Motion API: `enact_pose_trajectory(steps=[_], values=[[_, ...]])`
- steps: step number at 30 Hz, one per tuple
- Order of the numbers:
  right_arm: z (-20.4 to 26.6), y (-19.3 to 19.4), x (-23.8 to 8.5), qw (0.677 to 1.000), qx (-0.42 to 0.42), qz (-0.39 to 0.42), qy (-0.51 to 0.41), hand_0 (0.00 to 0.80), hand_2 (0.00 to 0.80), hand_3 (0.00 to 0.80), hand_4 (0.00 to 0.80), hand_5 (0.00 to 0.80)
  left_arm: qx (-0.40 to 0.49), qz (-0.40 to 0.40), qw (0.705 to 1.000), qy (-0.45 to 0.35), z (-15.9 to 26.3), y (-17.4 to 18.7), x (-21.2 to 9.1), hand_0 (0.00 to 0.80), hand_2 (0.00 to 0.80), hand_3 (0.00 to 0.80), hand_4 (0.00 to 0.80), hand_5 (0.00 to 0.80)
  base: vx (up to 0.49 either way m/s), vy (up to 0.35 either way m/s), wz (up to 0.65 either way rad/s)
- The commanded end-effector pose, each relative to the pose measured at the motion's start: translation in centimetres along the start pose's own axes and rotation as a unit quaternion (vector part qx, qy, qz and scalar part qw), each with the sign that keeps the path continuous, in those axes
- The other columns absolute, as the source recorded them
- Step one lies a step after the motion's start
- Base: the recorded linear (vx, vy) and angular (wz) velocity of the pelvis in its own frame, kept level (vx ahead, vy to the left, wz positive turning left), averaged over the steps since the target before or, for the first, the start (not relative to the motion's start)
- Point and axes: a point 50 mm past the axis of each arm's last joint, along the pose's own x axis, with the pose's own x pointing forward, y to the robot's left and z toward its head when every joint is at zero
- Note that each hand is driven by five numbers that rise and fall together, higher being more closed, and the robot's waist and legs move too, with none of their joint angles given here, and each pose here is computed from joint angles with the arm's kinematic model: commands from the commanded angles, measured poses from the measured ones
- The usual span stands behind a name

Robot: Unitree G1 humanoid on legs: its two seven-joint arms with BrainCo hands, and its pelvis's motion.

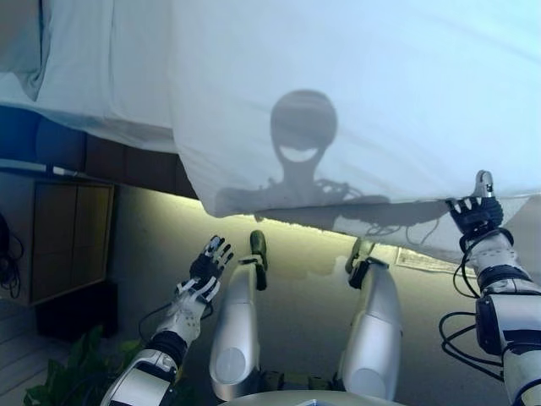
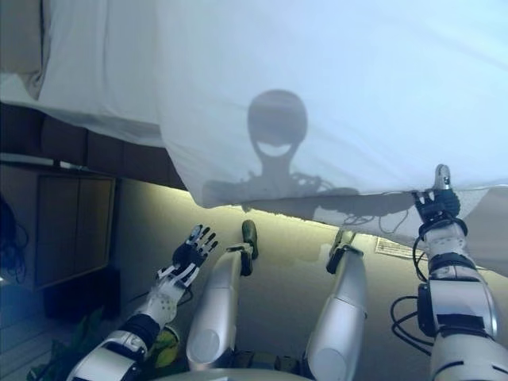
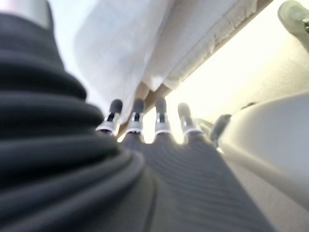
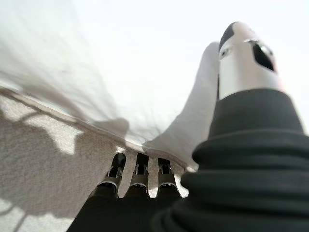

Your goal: Make the bed neatly

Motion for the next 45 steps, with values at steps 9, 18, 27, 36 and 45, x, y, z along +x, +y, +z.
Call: enact_pose_trajectory(steps=[9, 18, 27, 36, 45], values=[[7.4, 8.1, 0.9, 0.988, -0.073, 0.103, -0.088, 0.0, 0.0, 0.0, 0.0, 0.0, 0.002, 0.004, 1.0, -0.005, -0.7, 3.5, -3.7, 0.0, 0.0, 0.0, 0.0, 0.0, -0.003, -0.003, -0.01], [5.3, 3.7, 0.5, 0.987, -0.146, 0.058, -0.04, 0.8, 0.8, 0.8, 0.8, 0.8, 0.087, -0.012, 0.994, 0.066, -2.7, 3.9, -4.5, 0.0, 0.0, 0.0, 0.0, 0.0, 0.013, 0.08, -0.18], [3.6, 1.4, -0.1, 0.988, -0.141, 0.067, -0.006, 0.8, 0.8, 0.8, 0.8, 0.8, 0.113, -0.009, 0.989, 0.093, -2.6, 4.2, -4.5, 0.0, 0.0, 0.0, 0.0, 0.0, 0.046, 0.026, -0.07], [1.2, 0.9, -0.5, 0.987, -0.124, 0.095, 0.034, 0.8, 0.8, 0.8, 0.8, 0.8, 0.233, -0.042, 0.97, 0.051, -0.1, 2.1, -3.1, 0.0, 0.0, 0.0, 0.0, 0.0, 0.089, 0.015, -0.04], [-2.1, 2.3, -0.4, 0.986, -0.107, 0.122, 0.047, 0.8, 0.8, 0.8, 0.8, 0.8, 0.273, -0.13, 0.952, 0.047, 2.7, -4.6, 0.6, 0.0, 0.0, 0.0, 0.0, 0.0, 0.103, -0.01, -0.06]])
